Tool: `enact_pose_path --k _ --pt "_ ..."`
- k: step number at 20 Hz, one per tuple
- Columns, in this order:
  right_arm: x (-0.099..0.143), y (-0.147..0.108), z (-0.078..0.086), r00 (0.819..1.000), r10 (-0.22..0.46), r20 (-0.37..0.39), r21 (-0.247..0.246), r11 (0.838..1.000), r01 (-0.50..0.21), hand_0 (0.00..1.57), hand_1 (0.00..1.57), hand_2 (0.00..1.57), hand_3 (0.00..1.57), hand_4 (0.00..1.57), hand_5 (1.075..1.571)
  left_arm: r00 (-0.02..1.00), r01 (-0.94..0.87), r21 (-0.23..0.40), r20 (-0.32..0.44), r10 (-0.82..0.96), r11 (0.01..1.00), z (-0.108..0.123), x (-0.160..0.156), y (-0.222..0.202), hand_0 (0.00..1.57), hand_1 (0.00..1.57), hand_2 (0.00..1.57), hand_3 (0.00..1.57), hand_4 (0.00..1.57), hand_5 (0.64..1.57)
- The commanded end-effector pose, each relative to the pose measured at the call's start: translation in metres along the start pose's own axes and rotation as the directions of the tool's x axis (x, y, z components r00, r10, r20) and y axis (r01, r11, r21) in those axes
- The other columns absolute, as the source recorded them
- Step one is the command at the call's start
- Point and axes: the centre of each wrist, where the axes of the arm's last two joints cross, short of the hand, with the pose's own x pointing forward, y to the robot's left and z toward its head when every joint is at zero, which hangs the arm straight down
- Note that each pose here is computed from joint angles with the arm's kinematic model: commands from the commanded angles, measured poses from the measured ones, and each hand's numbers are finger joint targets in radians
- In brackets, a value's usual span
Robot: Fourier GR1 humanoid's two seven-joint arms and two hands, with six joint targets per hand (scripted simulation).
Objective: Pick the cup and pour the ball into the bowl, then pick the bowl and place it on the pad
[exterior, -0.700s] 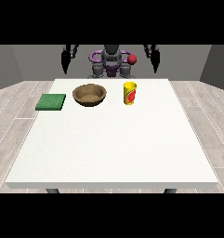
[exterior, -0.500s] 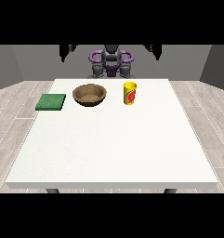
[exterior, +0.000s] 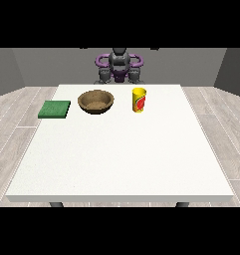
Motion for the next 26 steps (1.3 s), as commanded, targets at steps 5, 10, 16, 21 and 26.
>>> enact_pose_path --k 5,10,16,21,26 --pt "0.056 0.004 0.018 0.987 -0.032 0.16 0.047 0.999 0.024 0.0 0.0 0.0 0.0 0.76 1.549 0.987 0.017 0.01 0.158 -0.018 1.0 -0.011 0.049 -0.027 0.0 0.0 0.0 0.0 0.59 1.557" --pt "0.051 0.026 -0.008 0.934 -0.048 0.353 0.085 0.996 0.019 0.0 0.0 0.0 0.0 0.73 1.55 0.927 0.032 0.013 0.374 -0.034 0.999 -0.038 0.051 -0.038 0.0 0.0 0.0 0.0 0.58 1.544" --pt "0.059 0.003 -0.027 0.888 -0.04 0.459 0.068 0.998 0.01 0.0 0.0 0.0 0.0 0.69 1.543 0.858 0.108 0.027 0.503 -0.107 0.994 -0.053 0.023 -0.02 0.0 0.0 0.0 0.0 0.55 1.487" --pt "0.057 -0.024 -0.031 0.879 -0.045 0.475 0.084 0.996 0.006 0.0 0.0 0.0 0.0 0.68 1.551 0.881 0.128 0.042 0.454 -0.134 0.991 -0.064 -0.028 -0.016 0.0 0.0 0.0 0.0 0.36 1.483" --pt "0.044 -0.051 -0.033 0.882 -0.043 0.47 0.086 0.996 0.003 0.0 0.0 0.0 0.0 0.67 1.559 0.896 0.131 0.045 0.423 -0.138 0.99 -0.08 -0.051 0.018 0.0 0.0 0.0 0.0 0.0 1.451"
